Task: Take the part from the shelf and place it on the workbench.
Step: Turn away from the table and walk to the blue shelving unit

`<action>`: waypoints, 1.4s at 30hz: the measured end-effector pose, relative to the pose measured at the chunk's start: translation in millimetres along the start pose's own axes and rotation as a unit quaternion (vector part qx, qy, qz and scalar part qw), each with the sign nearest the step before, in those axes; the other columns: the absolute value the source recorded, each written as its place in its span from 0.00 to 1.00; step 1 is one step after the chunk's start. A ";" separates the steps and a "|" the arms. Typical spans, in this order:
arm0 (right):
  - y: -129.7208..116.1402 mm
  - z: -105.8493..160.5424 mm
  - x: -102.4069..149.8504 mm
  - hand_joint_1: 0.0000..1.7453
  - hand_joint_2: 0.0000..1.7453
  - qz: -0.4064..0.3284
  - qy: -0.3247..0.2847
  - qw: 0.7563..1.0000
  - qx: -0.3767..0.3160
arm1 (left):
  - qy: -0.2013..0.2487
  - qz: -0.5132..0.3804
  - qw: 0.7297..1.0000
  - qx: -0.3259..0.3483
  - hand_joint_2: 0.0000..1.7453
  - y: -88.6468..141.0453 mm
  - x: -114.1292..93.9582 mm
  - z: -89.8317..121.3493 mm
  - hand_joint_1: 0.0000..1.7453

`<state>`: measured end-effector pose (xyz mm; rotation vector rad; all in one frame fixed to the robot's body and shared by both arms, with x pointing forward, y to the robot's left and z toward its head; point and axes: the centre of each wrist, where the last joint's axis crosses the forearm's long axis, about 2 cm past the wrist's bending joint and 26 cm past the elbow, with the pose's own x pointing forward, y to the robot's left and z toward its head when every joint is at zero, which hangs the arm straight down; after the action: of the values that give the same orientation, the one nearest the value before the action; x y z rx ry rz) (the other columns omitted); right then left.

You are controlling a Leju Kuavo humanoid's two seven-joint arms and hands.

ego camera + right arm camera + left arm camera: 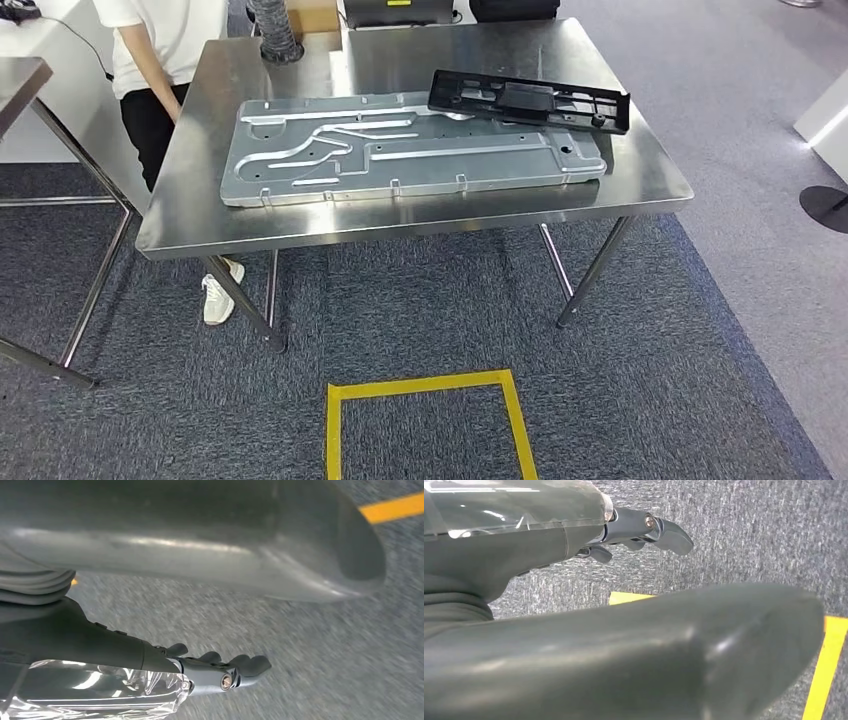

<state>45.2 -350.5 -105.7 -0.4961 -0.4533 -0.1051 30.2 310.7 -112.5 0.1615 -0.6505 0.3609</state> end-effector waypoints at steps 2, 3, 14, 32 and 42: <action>3.2 1.5 -1.6 0.00 0.00 0.004 0.022 1.000 0.014 | 0.000 -0.002 1.000 -0.002 0.00 0.2 -0.2 0.1 0.00; 4.5 2.2 -2.6 0.00 0.00 0.006 0.030 0.999 0.019 | 0.001 -0.003 1.000 -0.002 0.00 0.5 -0.5 0.3 0.00; 19.4 10.1 -8.2 0.00 0.00 0.040 0.066 0.994 0.073 | -0.003 -0.009 1.000 -0.013 0.00 -3.0 5.3 -3.2 0.00; 26.5 13.1 -7.7 0.00 0.00 0.057 0.043 0.993 0.094 | -0.007 -0.019 0.999 -0.027 0.00 -9.1 6.9 -3.9 0.00; 25.8 14.3 -11.6 0.00 0.00 0.060 0.042 0.993 0.096 | 0.004 -0.021 0.999 -0.030 0.00 -11.5 3.8 -1.8 0.00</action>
<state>34.4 -321.1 -110.9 -0.3268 -0.3458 0.0338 38.3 301.6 -112.0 0.1168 -0.6485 0.3014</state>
